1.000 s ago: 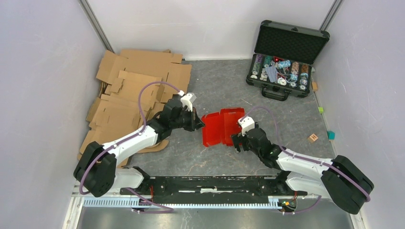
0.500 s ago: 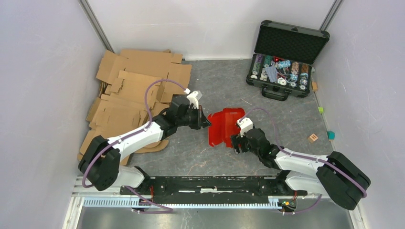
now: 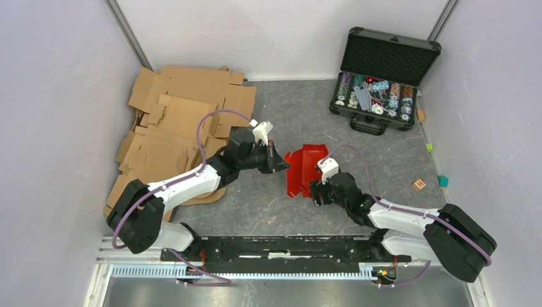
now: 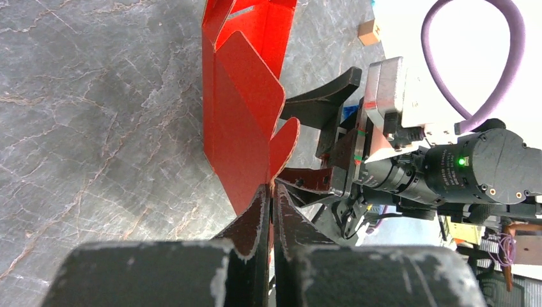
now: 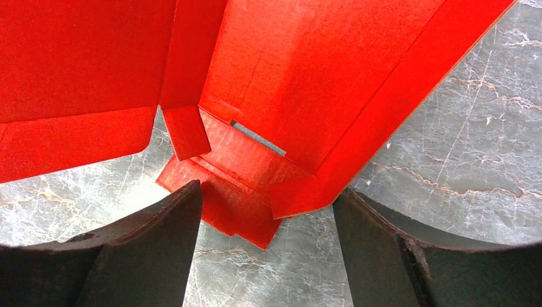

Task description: Fold the paper box

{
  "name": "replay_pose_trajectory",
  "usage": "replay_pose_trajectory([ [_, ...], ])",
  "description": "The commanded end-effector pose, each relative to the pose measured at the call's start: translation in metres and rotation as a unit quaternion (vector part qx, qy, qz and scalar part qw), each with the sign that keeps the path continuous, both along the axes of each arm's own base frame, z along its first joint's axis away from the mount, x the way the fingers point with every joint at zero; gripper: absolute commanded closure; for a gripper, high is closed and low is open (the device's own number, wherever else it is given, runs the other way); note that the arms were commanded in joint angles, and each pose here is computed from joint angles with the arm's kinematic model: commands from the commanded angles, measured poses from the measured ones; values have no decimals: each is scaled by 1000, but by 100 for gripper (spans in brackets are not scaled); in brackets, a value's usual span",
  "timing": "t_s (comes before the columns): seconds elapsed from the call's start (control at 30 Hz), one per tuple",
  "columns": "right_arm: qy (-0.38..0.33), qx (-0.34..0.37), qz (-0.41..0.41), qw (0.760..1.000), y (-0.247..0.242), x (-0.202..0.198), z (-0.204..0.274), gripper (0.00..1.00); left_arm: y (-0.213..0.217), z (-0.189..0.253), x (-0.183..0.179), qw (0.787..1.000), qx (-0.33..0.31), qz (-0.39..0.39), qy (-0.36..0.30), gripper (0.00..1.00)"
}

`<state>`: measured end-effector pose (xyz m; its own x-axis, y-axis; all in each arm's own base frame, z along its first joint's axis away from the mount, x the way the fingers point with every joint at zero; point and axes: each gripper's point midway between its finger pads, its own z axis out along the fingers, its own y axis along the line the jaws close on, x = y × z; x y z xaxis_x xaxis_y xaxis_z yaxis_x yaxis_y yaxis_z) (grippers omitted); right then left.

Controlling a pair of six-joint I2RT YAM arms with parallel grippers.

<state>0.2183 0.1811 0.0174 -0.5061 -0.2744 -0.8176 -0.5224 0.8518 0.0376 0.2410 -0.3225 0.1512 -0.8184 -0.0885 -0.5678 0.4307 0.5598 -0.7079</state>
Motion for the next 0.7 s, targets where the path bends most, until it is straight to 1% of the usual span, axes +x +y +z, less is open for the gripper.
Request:
replay_pose_trajectory([
  [0.0, 7, 8, 16, 1000, 4, -6, -2, 22, -15, 20, -6, 998, -53, -23, -1, 97],
  [0.13, 4, 10, 15, 1000, 4, -6, 0, 25, -10, 3, -5, 1000, -26, -18, -3, 97],
  [0.27, 4, 15, 13, 1000, 5, -5, 1, 25, -15, -1, -11, 999, -33, -38, -12, 97],
  [0.3, 5, 16, 11, 1000, 6, -5, 1, 25, -17, -1, -14, 998, -32, -47, -18, 97],
  [0.43, 5, 19, -5, 1000, 3, -3, 4, 14, -18, -5, -21, 997, -4, -60, -53, 97],
  [0.5, 0, 18, -21, 1000, -1, 1, 7, 13, -14, -12, -21, 996, 26, -55, -69, 97],
  [0.67, -3, 20, -42, 999, -5, 4, 10, 13, -10, -17, -22, 993, 58, -53, -90, 97],
])
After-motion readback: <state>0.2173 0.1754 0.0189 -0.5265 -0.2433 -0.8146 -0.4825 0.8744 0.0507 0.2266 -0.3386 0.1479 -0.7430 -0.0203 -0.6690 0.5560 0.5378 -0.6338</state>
